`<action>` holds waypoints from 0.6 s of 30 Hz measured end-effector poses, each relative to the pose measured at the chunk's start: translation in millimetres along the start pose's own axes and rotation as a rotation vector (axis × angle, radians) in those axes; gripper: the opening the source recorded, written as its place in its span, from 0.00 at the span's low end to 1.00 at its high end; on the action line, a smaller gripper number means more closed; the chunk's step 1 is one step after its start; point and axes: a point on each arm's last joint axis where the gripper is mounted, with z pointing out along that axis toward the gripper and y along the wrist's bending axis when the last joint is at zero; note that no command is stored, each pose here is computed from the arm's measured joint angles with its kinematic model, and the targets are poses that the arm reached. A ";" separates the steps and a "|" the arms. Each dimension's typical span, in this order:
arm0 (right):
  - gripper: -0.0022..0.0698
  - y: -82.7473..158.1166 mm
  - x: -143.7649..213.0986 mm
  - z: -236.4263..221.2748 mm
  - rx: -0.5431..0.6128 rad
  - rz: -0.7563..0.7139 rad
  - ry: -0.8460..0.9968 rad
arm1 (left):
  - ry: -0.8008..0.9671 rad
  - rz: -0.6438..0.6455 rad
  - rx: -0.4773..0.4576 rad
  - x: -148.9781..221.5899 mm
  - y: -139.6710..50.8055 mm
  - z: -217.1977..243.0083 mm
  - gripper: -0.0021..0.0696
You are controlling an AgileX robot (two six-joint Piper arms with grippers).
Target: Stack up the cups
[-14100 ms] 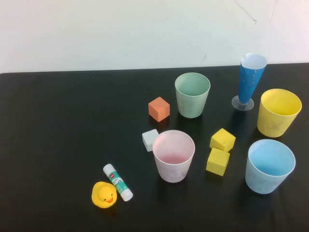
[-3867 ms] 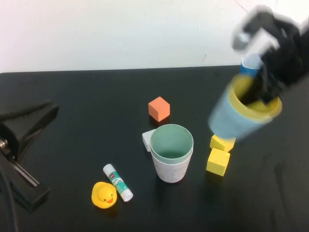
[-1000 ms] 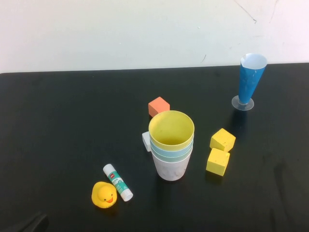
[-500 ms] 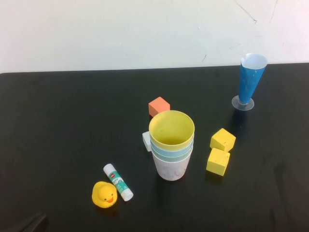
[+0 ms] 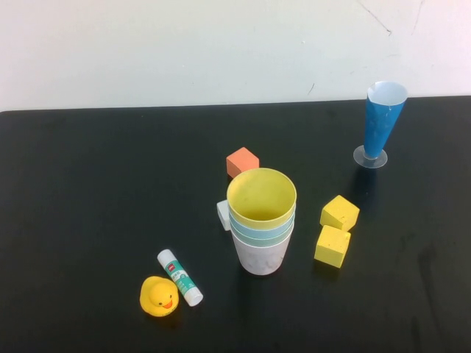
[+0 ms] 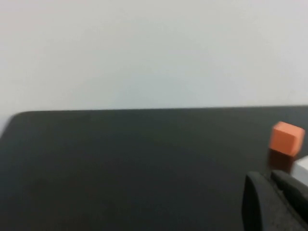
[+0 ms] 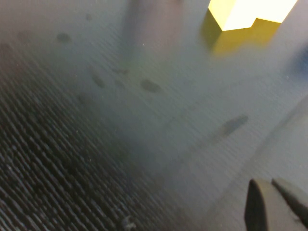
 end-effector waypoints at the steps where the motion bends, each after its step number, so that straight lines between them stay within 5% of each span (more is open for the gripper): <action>1: 0.03 0.0 0.0 0.0 0.000 0.000 0.000 | -0.011 -0.004 -0.019 -0.6 1.0 -0.9 0.03; 9: 0.03 0.0 0.0 0.0 0.000 0.000 0.000 | -0.021 -0.067 -0.135 22.9 10.6 -2.5 0.03; 18: 0.03 0.0 0.0 0.0 0.000 0.000 0.000 | 0.224 -0.115 -0.199 45.8 14.4 -6.0 0.03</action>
